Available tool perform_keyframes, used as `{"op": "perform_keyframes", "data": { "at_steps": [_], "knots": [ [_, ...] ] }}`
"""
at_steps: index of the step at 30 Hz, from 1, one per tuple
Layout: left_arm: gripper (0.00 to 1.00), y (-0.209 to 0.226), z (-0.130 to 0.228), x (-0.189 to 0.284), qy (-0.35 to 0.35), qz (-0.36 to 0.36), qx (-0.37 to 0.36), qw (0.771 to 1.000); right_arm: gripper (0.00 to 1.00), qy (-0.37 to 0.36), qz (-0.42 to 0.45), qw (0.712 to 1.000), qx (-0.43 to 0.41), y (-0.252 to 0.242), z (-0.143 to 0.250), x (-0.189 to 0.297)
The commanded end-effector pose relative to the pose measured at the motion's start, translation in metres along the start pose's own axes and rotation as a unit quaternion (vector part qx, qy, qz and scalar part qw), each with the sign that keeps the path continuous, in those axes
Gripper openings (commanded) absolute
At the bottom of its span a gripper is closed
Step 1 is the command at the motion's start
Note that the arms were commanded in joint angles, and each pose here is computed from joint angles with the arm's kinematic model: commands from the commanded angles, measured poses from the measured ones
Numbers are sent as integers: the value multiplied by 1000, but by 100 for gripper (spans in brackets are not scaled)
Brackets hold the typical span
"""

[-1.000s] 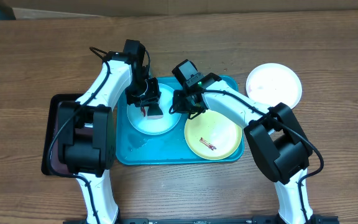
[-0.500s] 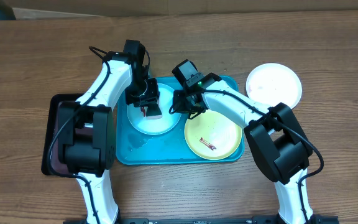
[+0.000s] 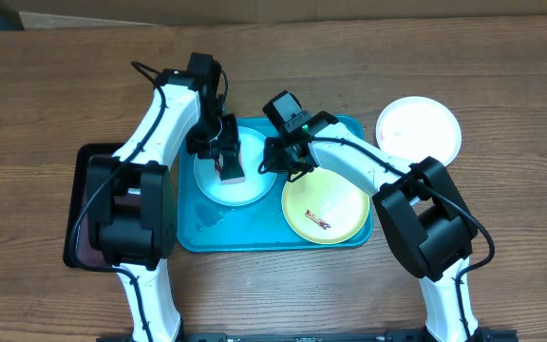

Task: Clean dirty plates on tray and stack at the side
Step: 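Scrub the light-blue plate with the sponge while right gripper holds it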

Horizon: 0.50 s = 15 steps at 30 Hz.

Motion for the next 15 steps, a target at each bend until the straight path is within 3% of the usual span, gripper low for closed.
{"op": "perform_keyframes", "data": {
  "at_steps": [1, 15],
  "knots": [
    [36, -1, -5, 3, -6, -4, -3, 1000, 4, -5, 8, 1000, -3, -6, -2, -2],
    [31, -1, 5, -7, 17, -7, -1, 1000, 4, -5, 8, 1000, -3, -6, -2, -2]
  ]
}}
Point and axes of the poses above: each gripper's point midway between its finger pads, its own x axis back along the fingers, its own y axis along the line the jaws close on, z = x × y, the point moved 7 cm from there along x, back along the fingers, and after that the axes turned 11 degrees about -x, right-handed, at the moved point
